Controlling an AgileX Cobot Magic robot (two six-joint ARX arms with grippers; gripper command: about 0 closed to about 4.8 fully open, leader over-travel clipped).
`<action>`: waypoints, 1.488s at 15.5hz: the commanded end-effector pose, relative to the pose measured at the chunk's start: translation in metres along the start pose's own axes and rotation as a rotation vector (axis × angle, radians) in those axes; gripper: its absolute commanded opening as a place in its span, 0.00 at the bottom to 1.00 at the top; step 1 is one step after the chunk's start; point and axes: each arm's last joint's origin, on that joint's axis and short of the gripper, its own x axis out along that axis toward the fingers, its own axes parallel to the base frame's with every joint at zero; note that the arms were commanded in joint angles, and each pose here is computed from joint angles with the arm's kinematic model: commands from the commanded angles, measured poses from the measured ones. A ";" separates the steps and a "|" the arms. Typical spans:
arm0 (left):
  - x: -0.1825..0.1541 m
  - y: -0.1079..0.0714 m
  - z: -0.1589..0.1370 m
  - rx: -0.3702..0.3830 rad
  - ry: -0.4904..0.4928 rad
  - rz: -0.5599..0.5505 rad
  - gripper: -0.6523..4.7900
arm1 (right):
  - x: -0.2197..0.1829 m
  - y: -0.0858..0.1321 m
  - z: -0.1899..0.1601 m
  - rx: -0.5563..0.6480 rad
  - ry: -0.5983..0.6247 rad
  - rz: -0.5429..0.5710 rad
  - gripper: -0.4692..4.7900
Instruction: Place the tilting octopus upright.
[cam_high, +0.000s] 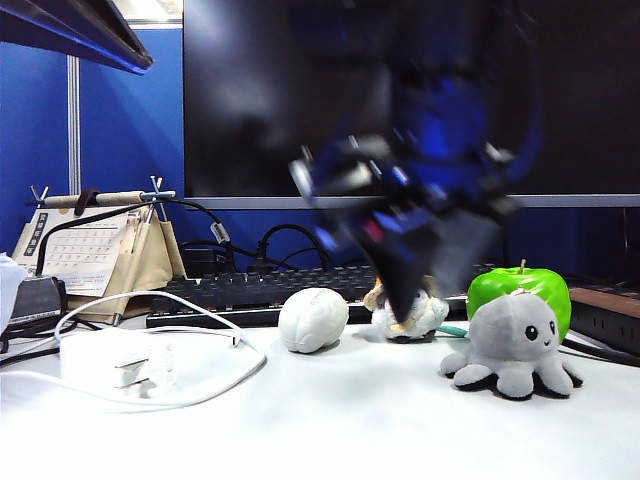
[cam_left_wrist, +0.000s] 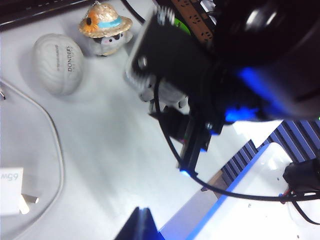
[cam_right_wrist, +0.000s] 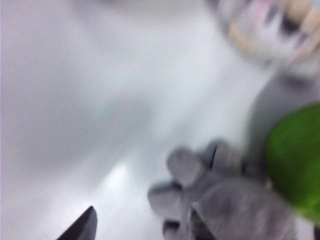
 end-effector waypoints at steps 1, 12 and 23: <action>-0.001 -0.001 0.002 0.003 -0.011 -0.009 0.12 | -0.028 -0.008 0.018 0.036 -0.103 -0.034 0.53; -0.002 -0.007 0.000 0.005 0.053 -0.211 0.12 | -0.176 -0.072 -0.059 0.170 -0.305 0.024 0.08; -0.100 -0.052 0.001 0.214 -0.306 -0.357 0.16 | -0.254 -0.099 -0.164 0.151 -0.650 0.499 0.08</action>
